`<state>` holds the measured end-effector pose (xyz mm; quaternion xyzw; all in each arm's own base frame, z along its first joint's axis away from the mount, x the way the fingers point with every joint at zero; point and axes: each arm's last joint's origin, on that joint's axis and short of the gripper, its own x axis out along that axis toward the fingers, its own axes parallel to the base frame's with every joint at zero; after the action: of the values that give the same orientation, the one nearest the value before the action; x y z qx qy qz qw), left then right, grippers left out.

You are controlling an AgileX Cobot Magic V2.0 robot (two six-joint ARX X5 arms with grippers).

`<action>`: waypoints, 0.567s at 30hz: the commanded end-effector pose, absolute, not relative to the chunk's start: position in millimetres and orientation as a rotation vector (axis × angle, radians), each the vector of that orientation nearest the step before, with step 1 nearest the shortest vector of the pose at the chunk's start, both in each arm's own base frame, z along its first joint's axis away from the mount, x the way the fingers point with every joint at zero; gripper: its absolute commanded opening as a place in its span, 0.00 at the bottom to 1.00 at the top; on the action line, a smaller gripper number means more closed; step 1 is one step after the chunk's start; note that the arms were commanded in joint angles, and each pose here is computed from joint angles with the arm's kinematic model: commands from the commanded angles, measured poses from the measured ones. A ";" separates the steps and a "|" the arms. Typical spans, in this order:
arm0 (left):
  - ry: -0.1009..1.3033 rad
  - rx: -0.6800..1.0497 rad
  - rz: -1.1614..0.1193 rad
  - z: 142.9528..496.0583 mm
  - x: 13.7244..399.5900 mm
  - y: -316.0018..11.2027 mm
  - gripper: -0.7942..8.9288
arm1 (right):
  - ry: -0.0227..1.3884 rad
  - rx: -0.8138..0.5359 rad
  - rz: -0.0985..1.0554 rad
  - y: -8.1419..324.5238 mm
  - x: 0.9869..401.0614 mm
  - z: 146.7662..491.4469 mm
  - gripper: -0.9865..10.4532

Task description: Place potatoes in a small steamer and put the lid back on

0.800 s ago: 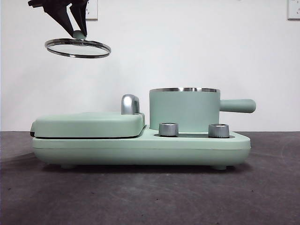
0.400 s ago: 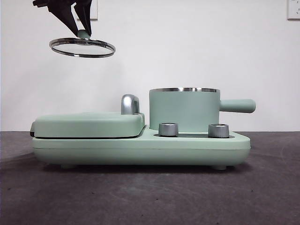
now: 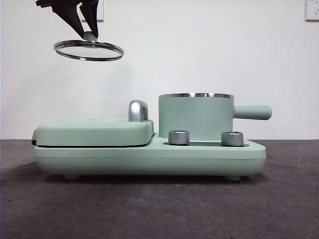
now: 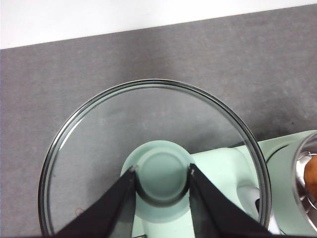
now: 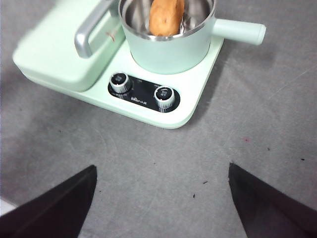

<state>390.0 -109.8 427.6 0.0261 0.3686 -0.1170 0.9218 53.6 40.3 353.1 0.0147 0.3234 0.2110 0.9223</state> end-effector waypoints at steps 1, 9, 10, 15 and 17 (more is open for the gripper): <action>0.695 0.043 -0.260 438.3 388.0 -117.1 0.10 | 0.638 0.078 0.436 35.8 47.8 353.0 0.46; 0.696 0.071 -0.339 437.1 378.2 -148.8 0.10 | 0.624 0.089 0.437 32.4 43.9 352.4 0.46; 0.696 0.076 -0.351 436.7 376.6 -153.9 0.10 | 0.624 0.090 0.438 32.5 44.0 352.4 0.46; 0.702 0.107 -0.432 433.7 364.7 -185.9 0.10 | 0.623 0.087 0.432 32.3 44.1 352.4 0.46; 0.704 0.119 -0.462 432.1 359.7 -198.5 0.10 | 0.622 0.087 0.432 32.3 44.1 352.4 0.46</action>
<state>358.1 -191.5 427.7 0.0650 0.3609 -0.2165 0.9048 43.7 31.5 350.0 0.0364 0.3088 0.2095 0.9271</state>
